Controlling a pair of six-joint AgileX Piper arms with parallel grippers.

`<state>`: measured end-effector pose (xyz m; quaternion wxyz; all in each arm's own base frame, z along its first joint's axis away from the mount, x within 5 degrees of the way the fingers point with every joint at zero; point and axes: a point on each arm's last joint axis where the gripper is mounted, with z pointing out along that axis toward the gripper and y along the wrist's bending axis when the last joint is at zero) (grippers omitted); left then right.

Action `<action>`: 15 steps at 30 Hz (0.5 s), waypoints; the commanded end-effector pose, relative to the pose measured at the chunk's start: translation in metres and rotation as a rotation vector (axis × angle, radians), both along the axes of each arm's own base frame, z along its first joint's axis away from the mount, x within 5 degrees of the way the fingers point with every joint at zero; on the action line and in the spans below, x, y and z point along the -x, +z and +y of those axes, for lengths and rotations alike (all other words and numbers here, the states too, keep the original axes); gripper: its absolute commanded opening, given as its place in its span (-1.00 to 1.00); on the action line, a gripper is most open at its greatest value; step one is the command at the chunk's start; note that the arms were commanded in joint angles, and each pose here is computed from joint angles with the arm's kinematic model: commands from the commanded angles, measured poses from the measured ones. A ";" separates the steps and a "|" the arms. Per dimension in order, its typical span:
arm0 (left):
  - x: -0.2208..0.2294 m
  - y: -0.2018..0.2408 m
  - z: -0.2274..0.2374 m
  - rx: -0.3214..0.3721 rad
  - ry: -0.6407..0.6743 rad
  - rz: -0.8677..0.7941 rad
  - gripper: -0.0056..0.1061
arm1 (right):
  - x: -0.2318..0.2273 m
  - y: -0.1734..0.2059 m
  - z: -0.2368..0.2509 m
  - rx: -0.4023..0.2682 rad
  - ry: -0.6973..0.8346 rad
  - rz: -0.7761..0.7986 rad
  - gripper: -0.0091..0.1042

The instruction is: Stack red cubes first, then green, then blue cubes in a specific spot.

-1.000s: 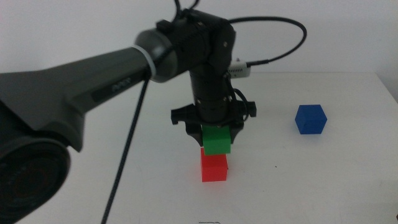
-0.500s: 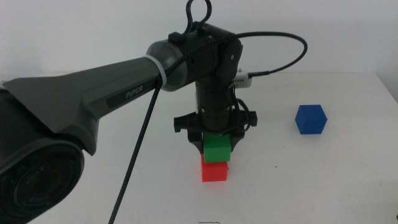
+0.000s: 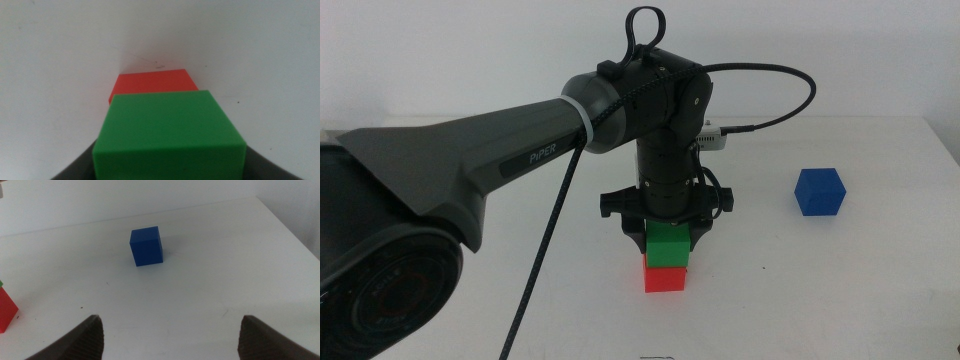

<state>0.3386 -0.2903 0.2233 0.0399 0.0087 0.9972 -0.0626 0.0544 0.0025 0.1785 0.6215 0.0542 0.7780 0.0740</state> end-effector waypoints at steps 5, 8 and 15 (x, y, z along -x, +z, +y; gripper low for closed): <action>0.012 0.031 0.004 0.010 -0.044 0.008 0.05 | 0.000 0.011 -0.001 0.017 -0.005 -0.100 0.66; 0.013 0.031 0.004 0.009 -0.062 0.006 0.44 | 0.000 0.011 -0.001 0.017 -0.005 -0.100 0.66; 0.013 0.033 0.003 0.014 -0.062 0.001 0.78 | 0.000 0.011 -0.001 0.017 -0.005 -0.100 0.66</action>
